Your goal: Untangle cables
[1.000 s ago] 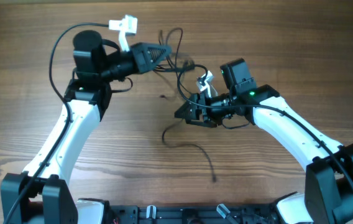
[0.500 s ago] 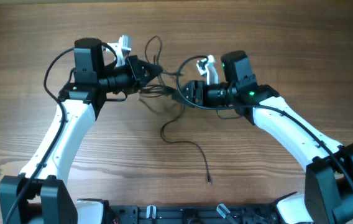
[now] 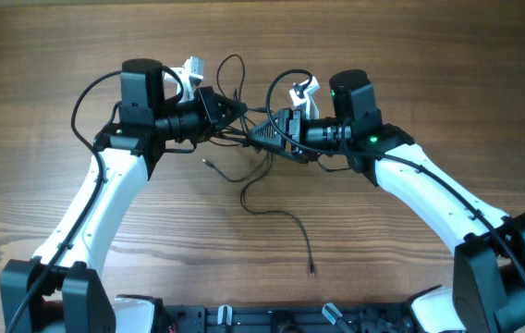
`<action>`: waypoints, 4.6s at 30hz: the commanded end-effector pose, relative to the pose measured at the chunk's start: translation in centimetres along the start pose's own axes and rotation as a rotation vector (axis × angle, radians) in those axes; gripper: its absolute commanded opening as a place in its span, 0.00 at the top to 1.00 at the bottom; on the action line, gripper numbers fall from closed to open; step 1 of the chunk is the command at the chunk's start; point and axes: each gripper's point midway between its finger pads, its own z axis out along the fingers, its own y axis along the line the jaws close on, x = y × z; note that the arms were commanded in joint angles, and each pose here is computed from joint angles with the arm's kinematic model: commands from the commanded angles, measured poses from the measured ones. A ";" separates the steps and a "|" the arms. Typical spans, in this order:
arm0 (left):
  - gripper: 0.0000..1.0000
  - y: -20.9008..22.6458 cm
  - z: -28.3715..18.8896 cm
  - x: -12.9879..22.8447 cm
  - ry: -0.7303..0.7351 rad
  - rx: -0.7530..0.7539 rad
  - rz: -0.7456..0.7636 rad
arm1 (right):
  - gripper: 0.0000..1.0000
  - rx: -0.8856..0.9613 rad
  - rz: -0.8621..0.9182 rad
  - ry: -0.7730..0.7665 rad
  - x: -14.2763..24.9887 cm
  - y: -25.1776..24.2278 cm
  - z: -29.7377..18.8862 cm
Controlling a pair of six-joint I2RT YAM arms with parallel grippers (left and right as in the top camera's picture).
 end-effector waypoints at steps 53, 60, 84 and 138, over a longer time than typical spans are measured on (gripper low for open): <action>0.96 4.8 -1.4 -1.6 -0.169 -0.261 -0.212 | 0.96 0.433 0.318 -0.203 -0.6 -9.2 -1.6; 0.96 9.4 -5.5 -2.8 -0.233 -0.385 -0.309 | 0.96 0.878 0.405 -0.337 0.5 -17.0 -8.7; 0.96 1.2 0.0 0.8 -0.021 -0.104 -0.144 | 0.48 0.238 0.051 -0.026 1.9 -4.0 2.0; 0.37 11.3 -7.8 0.8 -0.056 -0.404 -0.268 | 0.92 -0.026 -0.457 -0.023 -0.5 1.0 0.6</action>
